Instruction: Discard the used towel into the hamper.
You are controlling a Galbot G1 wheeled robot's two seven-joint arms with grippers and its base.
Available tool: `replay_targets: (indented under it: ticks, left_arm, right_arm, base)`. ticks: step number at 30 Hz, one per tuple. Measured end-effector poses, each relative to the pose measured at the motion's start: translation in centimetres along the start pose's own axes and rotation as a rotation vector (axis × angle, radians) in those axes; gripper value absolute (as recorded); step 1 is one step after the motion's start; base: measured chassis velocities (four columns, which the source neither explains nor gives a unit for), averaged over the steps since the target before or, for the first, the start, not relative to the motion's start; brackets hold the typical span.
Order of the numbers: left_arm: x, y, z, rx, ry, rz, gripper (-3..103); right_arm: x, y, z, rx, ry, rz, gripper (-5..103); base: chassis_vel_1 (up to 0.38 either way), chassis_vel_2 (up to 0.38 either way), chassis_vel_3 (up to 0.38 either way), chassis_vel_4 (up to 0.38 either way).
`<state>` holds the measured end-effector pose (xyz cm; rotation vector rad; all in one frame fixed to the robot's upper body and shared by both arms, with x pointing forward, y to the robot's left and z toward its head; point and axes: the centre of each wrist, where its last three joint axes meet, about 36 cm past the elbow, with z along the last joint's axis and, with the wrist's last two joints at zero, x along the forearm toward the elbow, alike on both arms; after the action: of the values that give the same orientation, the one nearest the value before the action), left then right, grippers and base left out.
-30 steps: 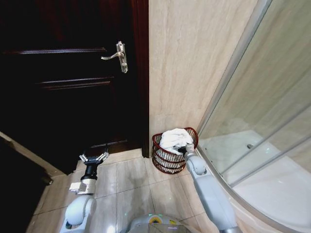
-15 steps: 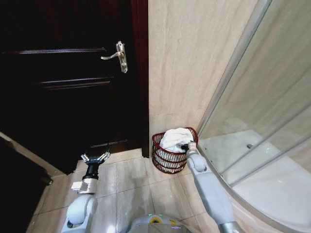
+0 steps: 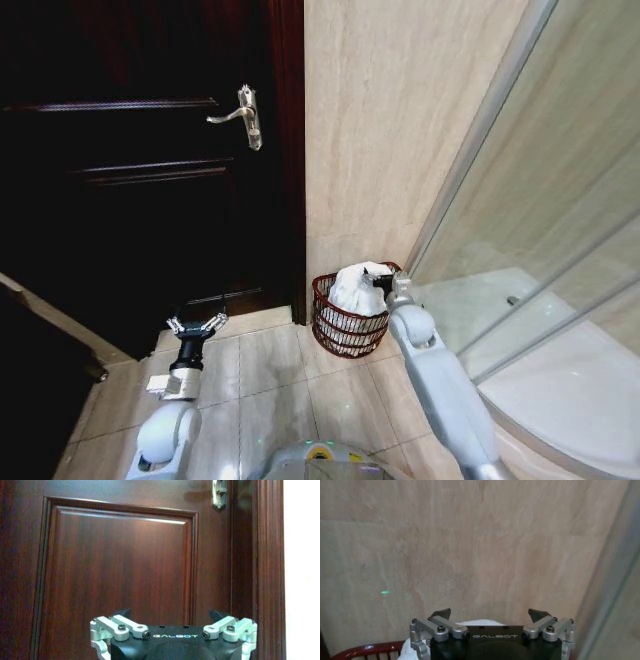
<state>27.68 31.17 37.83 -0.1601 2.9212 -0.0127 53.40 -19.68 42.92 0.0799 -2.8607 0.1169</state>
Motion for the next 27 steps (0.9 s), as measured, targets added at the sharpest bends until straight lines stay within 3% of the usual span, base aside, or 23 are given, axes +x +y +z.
replay_targets:
  ticks: [5, 14, 17, 23, 27]
  left_arm:
    - [-0.1, 0.4, -0.3, -0.005, -0.008, -0.006, 100]
    - [-0.1, 0.8, -0.1, 0.0, -0.003, -0.012, 100]
    - [-0.1, 0.8, -0.1, 0.003, -0.004, -0.016, 100]
    - [0.0, 1.0, -0.1, 0.003, -0.004, -0.019, 100]
    - [0.1, 0.9, -0.3, 0.006, -0.007, -0.019, 100]
  right_arm:
    - [-2.0, 0.5, 1.4, -0.032, 0.077, -0.018, 100]
    - [-0.9, 0.1, 5.0, -0.05, 0.255, -0.039, 100]
    - [-1.6, -0.4, 5.8, -0.103, 0.308, -0.051, 100]
    - [-1.7, -0.5, 5.5, -0.146, 0.331, -0.071, 100]
    - [-1.1, -0.5, 4.2, -0.14, 0.259, -0.051, 100]
  base:
    - [0.0, 0.0, 0.0, 0.0]
    - [0.0, 0.0, 0.0, 0.0]
    - [0.0, 0.0, 0.0, 0.0]
    - [0.0, 0.0, 0.0, 0.0]
    - [0.0, 0.0, 0.0, 0.0]
